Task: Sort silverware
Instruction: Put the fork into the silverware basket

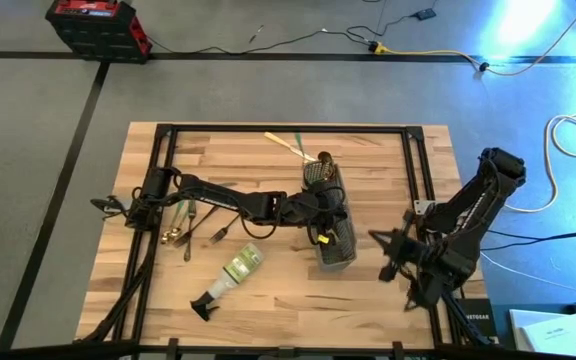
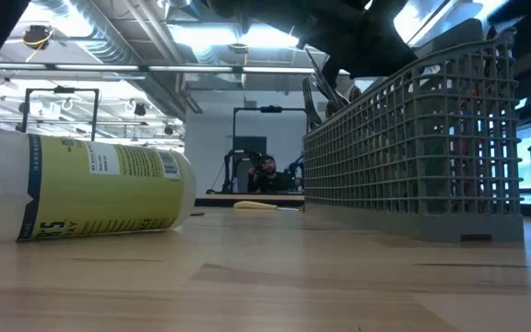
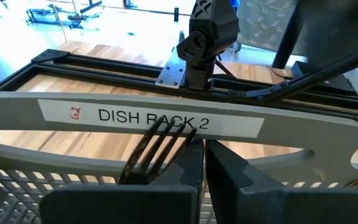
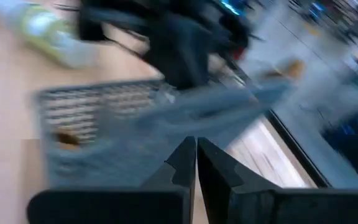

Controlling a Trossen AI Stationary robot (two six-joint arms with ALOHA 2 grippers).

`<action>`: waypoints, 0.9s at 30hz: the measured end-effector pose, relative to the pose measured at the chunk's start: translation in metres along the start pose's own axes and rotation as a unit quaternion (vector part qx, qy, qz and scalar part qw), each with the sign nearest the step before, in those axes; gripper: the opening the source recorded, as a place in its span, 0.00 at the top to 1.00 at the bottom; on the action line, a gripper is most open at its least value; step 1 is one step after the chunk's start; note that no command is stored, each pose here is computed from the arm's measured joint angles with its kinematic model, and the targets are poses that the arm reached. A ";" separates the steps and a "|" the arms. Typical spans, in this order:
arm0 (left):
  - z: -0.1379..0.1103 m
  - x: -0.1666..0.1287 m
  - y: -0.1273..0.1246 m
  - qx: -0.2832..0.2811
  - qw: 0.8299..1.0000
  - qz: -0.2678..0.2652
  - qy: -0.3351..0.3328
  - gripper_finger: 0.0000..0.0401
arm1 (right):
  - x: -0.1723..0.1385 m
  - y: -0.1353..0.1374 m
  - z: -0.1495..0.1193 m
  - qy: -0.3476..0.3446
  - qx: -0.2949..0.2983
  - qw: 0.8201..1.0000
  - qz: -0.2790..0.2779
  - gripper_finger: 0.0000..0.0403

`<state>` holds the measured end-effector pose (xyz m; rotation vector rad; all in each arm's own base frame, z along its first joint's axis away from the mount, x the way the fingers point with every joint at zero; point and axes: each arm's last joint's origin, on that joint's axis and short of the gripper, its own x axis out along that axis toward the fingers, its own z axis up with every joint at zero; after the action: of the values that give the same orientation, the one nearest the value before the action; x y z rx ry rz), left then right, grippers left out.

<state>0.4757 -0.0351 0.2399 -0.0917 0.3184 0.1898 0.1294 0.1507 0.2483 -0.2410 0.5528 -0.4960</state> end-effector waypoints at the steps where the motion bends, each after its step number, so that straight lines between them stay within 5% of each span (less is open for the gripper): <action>1: 0.000 0.000 0.000 0.000 1.000 0.000 0.001 1.00 | 0.004 -0.004 -0.005 0.002 0.013 1.000 -0.016 1.00; 8: -0.002 0.000 0.000 0.003 1.000 0.002 0.009 1.00 | 0.028 -0.001 -0.027 -0.028 0.040 0.998 -0.051 1.00; 22: -0.002 0.000 0.002 0.004 1.000 0.004 0.015 1.00 | 0.042 0.008 -0.021 -0.037 0.008 0.998 -0.051 1.00; 27: -0.002 0.000 0.002 0.004 1.000 0.004 0.016 1.00 | 0.045 -0.013 -0.044 -0.022 0.009 0.998 -0.051 1.00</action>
<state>0.4744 -0.0330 0.2376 -0.0847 0.3514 0.1950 0.1329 0.1126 0.1966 -0.2640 0.4955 -0.5929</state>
